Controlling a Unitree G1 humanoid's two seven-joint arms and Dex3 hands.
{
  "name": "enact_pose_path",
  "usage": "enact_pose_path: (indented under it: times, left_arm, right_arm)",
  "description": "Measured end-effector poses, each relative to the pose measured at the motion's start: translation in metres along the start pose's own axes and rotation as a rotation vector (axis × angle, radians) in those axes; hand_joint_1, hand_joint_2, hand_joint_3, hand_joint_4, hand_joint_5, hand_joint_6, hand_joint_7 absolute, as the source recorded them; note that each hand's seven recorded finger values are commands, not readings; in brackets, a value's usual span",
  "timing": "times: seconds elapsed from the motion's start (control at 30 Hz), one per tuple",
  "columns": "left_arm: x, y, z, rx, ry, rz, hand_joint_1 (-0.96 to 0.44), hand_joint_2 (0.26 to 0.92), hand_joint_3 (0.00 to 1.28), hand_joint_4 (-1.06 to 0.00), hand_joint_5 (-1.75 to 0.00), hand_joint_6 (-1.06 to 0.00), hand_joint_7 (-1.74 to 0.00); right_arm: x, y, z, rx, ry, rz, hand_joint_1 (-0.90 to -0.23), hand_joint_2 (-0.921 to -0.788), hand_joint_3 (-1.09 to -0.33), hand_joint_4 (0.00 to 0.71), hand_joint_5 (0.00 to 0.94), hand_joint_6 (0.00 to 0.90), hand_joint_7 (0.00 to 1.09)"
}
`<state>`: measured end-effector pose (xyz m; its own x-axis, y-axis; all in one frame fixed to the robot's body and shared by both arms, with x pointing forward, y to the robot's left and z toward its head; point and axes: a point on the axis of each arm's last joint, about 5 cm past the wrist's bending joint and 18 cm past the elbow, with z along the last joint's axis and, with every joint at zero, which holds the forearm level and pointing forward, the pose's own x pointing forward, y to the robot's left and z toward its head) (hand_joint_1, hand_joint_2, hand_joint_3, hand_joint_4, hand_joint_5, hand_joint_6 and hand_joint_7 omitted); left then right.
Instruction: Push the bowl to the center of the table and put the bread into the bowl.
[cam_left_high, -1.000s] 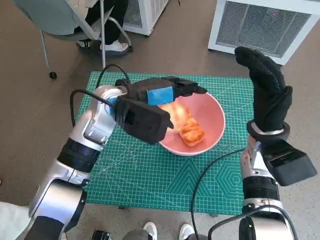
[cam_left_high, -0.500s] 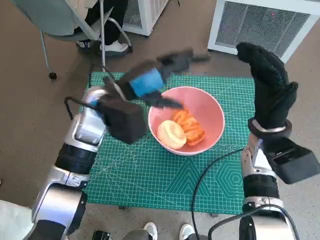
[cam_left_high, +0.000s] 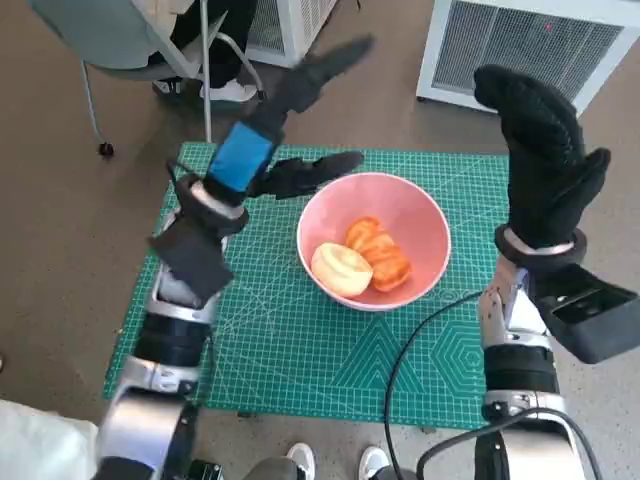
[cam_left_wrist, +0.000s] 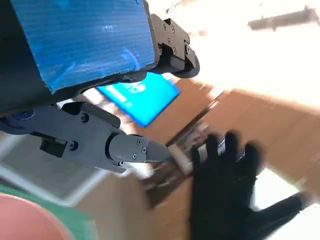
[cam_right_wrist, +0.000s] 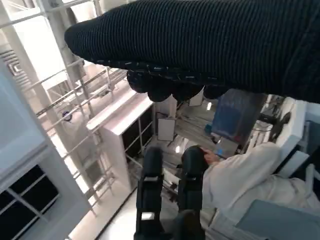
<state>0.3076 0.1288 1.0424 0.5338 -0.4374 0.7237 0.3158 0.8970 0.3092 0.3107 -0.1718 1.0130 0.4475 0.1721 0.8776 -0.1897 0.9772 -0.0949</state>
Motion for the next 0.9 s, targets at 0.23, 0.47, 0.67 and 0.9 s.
enact_pose_path:
  times: [0.23,0.47,0.67,0.9]
  left_arm:
    - [-0.005,-0.01,0.005,-0.133,-0.079,0.085,-0.42,0.921,0.42,-0.23,0.0,-0.01,-0.67]
    - [-0.012,-0.015,0.005,-0.216,-0.079,0.109,-0.37,0.921,0.43,-0.22,0.0,0.0,-0.67]
    - [-0.016,-0.017,0.004,-0.237,-0.058,0.111,-0.37,0.921,0.43,-0.19,0.0,0.0,-0.66]
    - [-0.016,-0.017,0.004,-0.243,-0.047,0.109,-0.37,0.921,0.44,-0.18,0.0,0.0,-0.61]
  right_arm:
    - [0.0055,0.002,0.003,-0.016,-0.011,0.021,-0.581,-0.921,-0.756,0.386,0.005,0.24,0.33]
    - [0.0114,0.001,0.008,-0.041,-0.022,0.043,-0.582,-0.921,-0.776,0.387,0.004,0.236,0.33]
    - [0.015,0.001,0.011,-0.047,-0.026,0.049,-0.586,-0.921,-0.779,0.385,0.002,0.234,0.33]
    - [0.0176,0.001,0.013,-0.049,-0.027,0.056,-0.587,-0.921,-0.779,0.383,0.001,0.233,0.33]
